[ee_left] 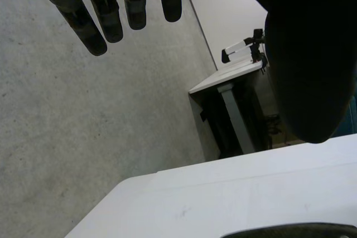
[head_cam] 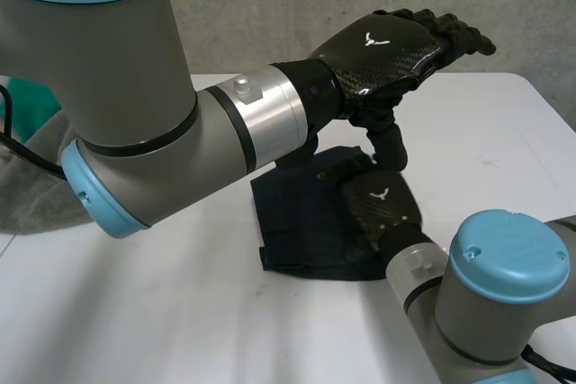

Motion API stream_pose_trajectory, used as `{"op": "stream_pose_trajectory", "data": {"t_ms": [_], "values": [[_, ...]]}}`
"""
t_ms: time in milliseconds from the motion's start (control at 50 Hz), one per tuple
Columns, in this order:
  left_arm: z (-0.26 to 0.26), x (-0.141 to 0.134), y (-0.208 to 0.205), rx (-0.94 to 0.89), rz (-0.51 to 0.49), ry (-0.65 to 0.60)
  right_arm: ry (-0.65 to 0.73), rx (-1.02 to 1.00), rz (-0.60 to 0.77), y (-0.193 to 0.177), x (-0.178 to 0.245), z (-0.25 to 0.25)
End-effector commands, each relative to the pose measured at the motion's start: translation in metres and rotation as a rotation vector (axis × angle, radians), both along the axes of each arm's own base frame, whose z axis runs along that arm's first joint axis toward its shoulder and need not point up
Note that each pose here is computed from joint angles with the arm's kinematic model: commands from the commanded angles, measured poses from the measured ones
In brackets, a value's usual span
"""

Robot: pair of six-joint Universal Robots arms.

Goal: Fold the laundry.

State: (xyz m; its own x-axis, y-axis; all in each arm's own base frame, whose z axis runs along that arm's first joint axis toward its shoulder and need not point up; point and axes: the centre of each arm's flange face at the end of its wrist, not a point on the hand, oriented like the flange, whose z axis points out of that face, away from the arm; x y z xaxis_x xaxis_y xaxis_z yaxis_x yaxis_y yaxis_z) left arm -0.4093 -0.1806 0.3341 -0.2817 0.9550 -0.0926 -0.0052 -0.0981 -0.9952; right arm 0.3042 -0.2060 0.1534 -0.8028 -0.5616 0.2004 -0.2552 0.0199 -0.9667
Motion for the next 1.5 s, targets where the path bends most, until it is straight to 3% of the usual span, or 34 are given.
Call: {"op": "stream_pose_trajectory", "data": {"t_ms": [20,220,500,640,820,980,1220,1500], "values": [[-0.001,0.0,0.001,0.005,0.0,-0.004,-0.125,0.148,-0.179,-0.015,-0.018,-0.01],[-0.006,0.003,-0.005,0.019,0.013,-0.016,-0.181,0.339,-0.267,-0.024,-0.024,-0.035],[-0.011,0.008,-0.012,0.033,0.033,-0.028,-0.244,0.317,-0.318,-0.068,-0.025,-0.031],[-0.009,0.012,-0.015,0.03,0.044,-0.025,-0.349,0.147,-0.45,-0.149,-0.05,-0.005],[-0.009,0.012,-0.015,0.031,0.044,-0.024,-0.335,0.086,-0.81,-0.271,-0.137,-0.022],[-0.013,0.01,-0.017,0.036,0.044,-0.028,-0.353,0.005,-0.961,-0.321,-0.206,-0.037],[-0.025,0.003,-0.022,0.066,0.041,-0.041,-0.412,-0.106,-1.024,-0.337,-0.249,-0.033],[-0.025,0.0,-0.015,0.07,0.026,-0.039,-0.45,-0.02,-1.034,-0.332,-0.26,-0.047]]}}
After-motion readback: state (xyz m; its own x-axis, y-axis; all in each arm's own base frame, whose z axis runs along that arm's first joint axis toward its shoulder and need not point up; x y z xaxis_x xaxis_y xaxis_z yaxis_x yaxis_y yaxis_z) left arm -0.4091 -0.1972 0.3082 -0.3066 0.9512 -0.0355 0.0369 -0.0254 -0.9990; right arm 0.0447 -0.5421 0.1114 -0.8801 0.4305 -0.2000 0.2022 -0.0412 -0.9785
